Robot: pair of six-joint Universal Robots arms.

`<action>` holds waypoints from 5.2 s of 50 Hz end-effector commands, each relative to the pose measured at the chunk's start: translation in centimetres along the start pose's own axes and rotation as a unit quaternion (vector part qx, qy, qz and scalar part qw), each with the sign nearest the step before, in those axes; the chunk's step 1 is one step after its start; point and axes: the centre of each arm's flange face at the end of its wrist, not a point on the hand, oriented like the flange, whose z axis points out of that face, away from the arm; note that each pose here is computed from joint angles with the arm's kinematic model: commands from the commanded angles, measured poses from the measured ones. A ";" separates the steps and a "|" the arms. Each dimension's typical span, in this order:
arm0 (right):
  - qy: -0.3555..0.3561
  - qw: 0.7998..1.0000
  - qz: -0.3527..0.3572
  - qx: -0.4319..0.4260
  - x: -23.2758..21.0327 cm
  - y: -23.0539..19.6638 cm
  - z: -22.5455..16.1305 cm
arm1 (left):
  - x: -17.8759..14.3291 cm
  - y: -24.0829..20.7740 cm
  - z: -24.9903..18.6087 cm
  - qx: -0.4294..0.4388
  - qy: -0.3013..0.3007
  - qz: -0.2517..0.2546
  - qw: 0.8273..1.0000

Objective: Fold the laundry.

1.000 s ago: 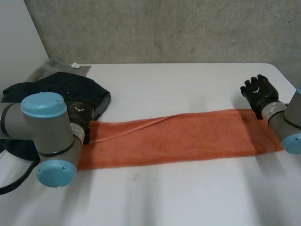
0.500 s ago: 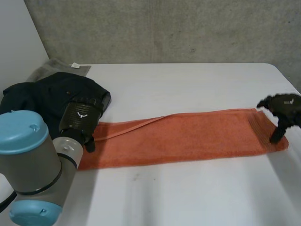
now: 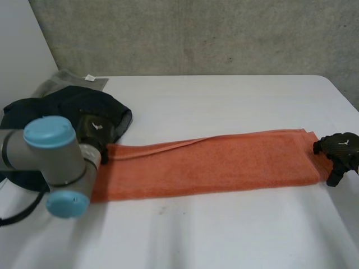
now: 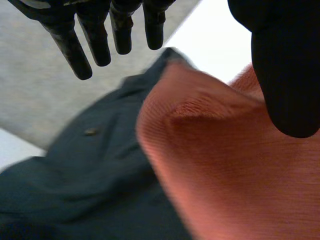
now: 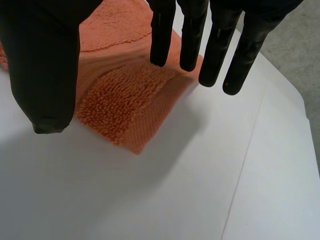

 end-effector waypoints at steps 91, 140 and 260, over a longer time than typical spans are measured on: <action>-0.197 0.924 -0.125 0.304 -24.8 -16.0 -7.7 | 0.8 -8.1 -9.1 0.122 0.026 -0.038 0.991; -0.236 0.910 -0.169 0.295 -27.1 -14.0 -11.2 | -0.1 -9.2 -10.7 0.111 0.033 -0.107 0.987; -0.182 0.936 0.280 0.111 -22.0 -9.8 -1.0 | 2.8 -15.6 -13.6 0.111 0.297 -0.147 0.937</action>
